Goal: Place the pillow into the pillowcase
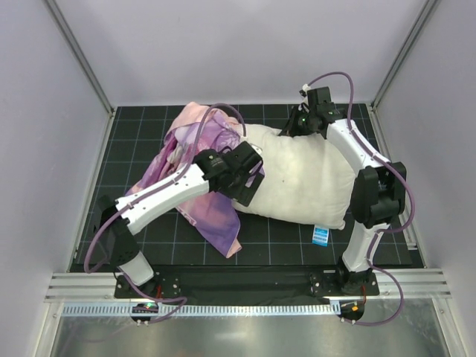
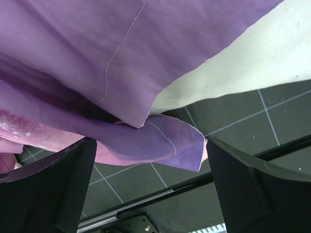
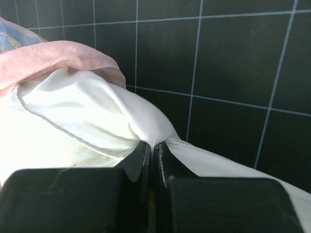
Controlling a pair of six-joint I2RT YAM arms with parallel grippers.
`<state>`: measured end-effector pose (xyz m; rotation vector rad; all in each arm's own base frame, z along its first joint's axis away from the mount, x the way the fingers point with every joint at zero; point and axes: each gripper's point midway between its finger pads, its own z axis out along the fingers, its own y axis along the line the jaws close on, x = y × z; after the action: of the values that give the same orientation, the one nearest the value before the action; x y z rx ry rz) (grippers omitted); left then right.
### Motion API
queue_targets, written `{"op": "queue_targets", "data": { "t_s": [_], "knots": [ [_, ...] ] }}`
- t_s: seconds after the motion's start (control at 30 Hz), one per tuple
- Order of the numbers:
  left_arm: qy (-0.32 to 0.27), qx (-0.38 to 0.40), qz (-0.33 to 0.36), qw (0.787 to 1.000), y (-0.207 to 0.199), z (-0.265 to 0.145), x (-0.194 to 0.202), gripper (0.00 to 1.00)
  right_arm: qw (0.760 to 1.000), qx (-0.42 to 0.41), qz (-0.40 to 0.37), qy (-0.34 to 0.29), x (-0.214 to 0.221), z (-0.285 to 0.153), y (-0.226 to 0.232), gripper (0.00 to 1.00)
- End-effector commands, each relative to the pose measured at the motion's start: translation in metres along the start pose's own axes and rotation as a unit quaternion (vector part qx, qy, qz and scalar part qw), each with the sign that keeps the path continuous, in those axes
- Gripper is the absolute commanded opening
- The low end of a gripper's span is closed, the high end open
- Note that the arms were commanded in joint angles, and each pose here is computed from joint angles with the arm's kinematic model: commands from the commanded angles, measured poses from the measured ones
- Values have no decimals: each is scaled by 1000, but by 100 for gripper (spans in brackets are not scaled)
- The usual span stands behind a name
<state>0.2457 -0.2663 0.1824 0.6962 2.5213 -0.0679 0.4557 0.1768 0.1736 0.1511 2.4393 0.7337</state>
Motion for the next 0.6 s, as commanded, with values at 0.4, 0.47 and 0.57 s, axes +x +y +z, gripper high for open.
{"op": "queue_targets", "data": {
  "t_s": [0.4,0.47,0.57],
  "knots": [
    [-86,-244,-20,966,52,43,-55,51,998,-51,-10,-21,-8,-4,18,6],
    [-64,-256,-12,965,55,44,-48,28,998,-50,-12,-24,-9,-6,18,6],
    [-75,-203,-27,976,42,22,-53,1,999,-41,-12,-28,-11,-7,15,6]
  ]
}}
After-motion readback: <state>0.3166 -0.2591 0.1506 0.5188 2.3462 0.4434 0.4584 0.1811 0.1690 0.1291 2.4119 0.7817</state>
